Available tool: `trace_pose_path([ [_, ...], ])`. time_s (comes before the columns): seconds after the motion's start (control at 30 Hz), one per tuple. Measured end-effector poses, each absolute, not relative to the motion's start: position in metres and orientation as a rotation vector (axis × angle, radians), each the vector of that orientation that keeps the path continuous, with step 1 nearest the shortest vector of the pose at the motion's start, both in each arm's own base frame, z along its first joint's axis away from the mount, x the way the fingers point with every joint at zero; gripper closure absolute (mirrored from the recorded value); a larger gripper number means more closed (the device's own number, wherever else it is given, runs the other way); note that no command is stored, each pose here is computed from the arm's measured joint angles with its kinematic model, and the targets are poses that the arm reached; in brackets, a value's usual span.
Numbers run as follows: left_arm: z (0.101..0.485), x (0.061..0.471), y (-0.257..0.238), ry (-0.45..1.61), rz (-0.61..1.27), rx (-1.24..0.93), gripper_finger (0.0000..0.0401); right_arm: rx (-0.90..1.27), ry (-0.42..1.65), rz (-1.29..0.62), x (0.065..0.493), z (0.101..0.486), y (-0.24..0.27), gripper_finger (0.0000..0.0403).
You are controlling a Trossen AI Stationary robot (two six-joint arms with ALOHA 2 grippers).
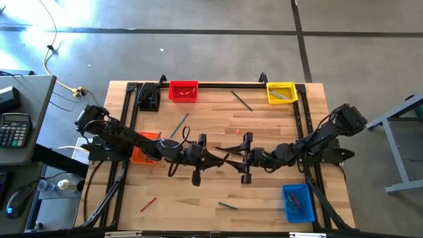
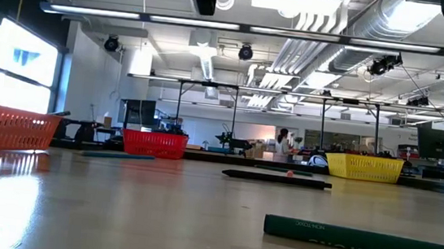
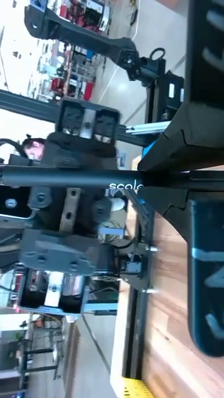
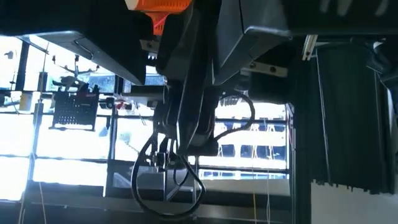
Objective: Sort crayons/erasers/pens/pencils in bins
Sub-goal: Put the black pen into the yellow basket
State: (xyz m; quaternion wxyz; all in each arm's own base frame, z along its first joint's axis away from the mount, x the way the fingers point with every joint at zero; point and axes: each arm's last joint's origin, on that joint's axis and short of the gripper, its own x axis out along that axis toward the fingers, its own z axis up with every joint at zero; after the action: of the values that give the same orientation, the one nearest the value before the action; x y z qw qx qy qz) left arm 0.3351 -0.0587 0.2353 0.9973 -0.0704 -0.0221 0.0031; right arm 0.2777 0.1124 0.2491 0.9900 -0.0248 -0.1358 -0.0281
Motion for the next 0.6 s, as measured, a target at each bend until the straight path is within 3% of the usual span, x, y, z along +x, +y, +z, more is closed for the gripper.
trace_pose_path([
  [0.23, 0.2365, 0.3351, -0.0584, -0.055, 0.010, -0.130, 0.0391, -0.031, -0.263, -0.049, 0.2803, 0.2511, 0.1129, 0.0258],
  [0.6, 0.2365, 0.3359, -0.0536, -0.056, 0.031, -0.126, 0.0387, -0.032, -0.263, -0.048, 0.2802, 0.2510, 0.1130, 0.0370],
])
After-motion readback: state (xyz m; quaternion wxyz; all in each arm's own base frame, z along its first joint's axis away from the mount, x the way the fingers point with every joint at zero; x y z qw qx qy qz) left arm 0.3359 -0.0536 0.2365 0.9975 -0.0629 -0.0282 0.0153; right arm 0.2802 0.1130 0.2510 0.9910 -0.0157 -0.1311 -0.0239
